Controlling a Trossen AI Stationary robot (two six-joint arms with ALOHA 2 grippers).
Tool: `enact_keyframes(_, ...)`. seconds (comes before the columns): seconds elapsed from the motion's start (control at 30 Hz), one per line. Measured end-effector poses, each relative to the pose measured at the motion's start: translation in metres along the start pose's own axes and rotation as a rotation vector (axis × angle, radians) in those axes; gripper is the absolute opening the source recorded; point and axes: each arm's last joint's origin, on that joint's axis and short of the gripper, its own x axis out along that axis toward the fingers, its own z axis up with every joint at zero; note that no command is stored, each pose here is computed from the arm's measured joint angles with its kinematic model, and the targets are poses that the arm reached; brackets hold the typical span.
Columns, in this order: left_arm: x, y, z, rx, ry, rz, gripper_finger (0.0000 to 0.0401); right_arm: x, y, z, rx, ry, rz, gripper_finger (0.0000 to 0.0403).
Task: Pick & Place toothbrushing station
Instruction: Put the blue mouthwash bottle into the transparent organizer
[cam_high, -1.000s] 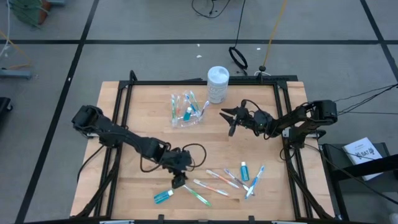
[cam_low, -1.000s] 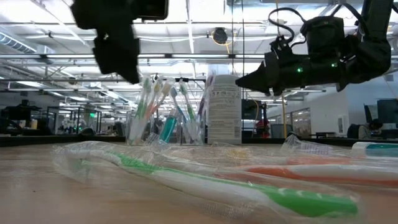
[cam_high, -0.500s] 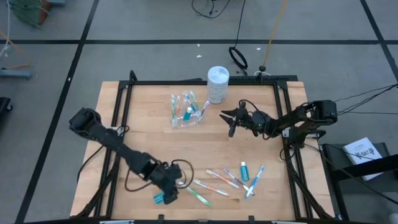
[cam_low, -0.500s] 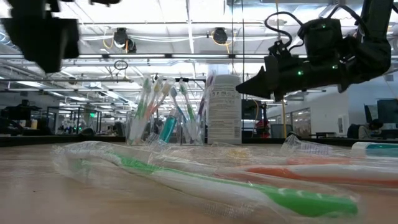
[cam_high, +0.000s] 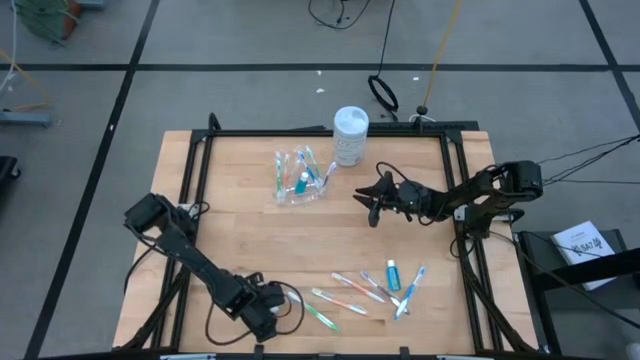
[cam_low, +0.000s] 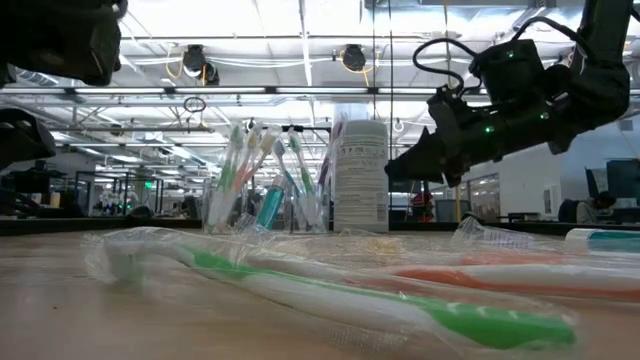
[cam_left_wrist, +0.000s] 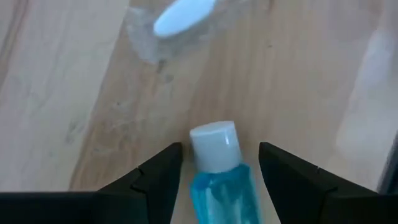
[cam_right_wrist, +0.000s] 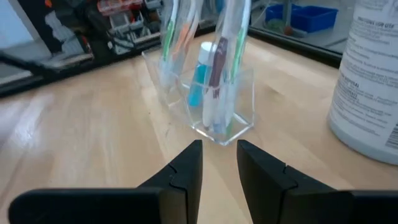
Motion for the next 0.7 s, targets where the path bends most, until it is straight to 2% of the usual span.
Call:
enact_keyframes(0.23, 0.008, 0.0, -0.002, 0.029, 0.005, 0.025, 0.0212, 0.0, 0.0, 0.0, -0.004, 0.004, -0.003, 0.0091)
enact_keyframes(0.3, 0.008, 0.001, -0.002, 0.015, 0.004, 0.03, 0.0193, 0.0, -0.001, -0.002, -0.007, 0.024, -0.008, 0.0091)
enact_keyframes(0.5, 0.009, 0.005, 0.003, -0.123, 0.001, 0.039, 0.0121, -0.001, -0.003, -0.011, -0.022, 0.117, -0.031, 0.0091)
enact_keyframes(0.7, 0.004, 0.006, 0.01, -0.162, -0.017, 0.015, 0.0096, -0.002, -0.006, -0.021, -0.011, 0.213, -0.057, 0.0091)
